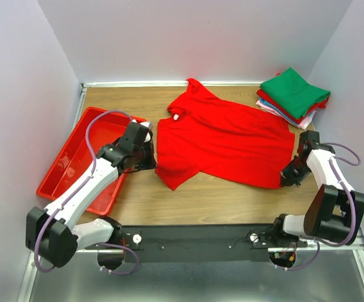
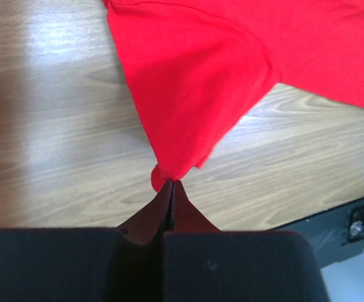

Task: Fold and stack the t-shirts
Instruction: Fold the tshirt

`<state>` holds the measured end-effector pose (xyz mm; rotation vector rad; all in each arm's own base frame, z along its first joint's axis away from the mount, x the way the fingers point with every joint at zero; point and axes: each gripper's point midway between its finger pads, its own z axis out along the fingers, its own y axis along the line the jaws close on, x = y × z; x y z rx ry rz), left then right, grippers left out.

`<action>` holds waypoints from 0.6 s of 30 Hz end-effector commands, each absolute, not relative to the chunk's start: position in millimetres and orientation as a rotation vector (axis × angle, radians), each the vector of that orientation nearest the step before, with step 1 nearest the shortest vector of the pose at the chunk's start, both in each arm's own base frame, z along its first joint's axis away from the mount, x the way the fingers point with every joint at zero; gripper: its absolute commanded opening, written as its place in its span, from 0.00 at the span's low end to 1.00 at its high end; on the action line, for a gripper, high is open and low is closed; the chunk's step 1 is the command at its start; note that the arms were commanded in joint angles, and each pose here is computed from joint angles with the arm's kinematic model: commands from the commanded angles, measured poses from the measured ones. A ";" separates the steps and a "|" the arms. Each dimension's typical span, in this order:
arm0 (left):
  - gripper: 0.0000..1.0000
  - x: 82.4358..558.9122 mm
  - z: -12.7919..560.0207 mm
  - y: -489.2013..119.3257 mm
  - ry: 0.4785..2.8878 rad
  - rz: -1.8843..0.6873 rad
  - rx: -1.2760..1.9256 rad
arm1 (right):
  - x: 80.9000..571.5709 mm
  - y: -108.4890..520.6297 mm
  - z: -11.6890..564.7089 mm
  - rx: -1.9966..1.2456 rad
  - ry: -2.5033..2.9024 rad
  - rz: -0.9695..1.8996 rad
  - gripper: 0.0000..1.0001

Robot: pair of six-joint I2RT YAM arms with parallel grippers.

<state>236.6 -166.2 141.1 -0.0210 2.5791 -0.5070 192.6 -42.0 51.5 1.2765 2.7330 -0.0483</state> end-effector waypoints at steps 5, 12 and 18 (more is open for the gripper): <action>0.00 210.8 168.4 -160.1 2.552 -0.591 -0.091 | 171.3 -21.4 73.9 1.232 2.767 0.019 0.02; 0.00 190.7 182.7 -156.0 2.533 -0.650 -0.130 | 153.0 -9.2 79.0 1.235 2.767 0.066 0.02; 0.00 179.6 199.2 -152.4 2.502 -0.685 -0.148 | 145.1 -7.0 88.4 1.216 2.760 0.067 0.01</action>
